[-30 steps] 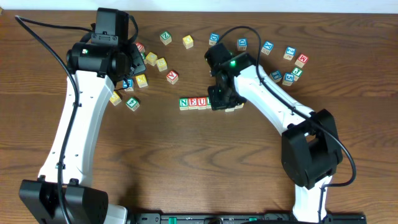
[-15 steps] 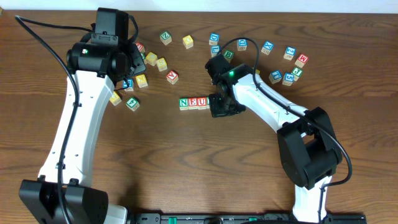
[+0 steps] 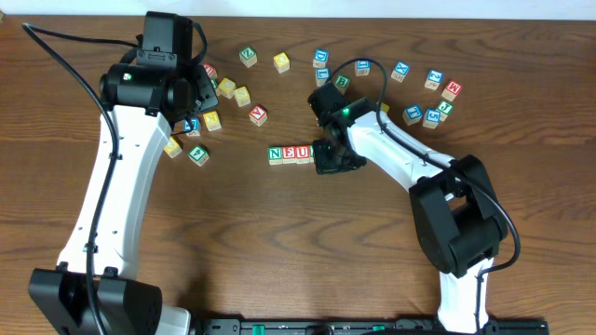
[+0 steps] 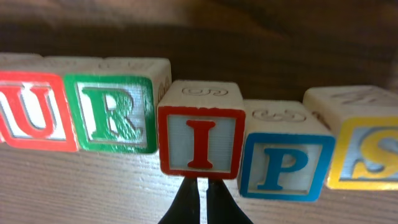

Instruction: Spell out NEURIPS

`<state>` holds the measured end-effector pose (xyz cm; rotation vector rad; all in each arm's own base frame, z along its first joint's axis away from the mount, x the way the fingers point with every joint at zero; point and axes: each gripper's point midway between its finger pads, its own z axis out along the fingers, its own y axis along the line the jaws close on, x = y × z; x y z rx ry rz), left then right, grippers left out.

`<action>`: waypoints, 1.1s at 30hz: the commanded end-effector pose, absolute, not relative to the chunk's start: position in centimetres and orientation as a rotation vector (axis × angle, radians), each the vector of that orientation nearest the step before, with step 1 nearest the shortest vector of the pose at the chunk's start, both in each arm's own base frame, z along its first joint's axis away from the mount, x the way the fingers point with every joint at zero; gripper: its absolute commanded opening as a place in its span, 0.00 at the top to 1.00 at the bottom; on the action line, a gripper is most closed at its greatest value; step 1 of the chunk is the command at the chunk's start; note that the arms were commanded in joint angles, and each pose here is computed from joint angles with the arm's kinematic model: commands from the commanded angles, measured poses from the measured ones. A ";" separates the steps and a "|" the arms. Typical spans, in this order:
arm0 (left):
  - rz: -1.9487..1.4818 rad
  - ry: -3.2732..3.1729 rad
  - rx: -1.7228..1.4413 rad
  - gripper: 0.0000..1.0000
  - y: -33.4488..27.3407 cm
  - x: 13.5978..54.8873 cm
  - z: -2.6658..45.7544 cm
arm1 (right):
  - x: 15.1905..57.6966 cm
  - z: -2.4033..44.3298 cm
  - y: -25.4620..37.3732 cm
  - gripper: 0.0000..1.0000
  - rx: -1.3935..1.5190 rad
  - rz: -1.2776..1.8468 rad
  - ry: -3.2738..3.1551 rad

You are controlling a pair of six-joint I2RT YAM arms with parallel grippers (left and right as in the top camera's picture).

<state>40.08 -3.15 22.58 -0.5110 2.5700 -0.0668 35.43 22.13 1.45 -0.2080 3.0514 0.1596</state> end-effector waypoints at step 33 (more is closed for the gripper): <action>-0.063 2.580 -0.522 0.56 -3.2 40.2 22.0 | 34.7 4.6 20.5 0.99 -0.201 0.113 3.095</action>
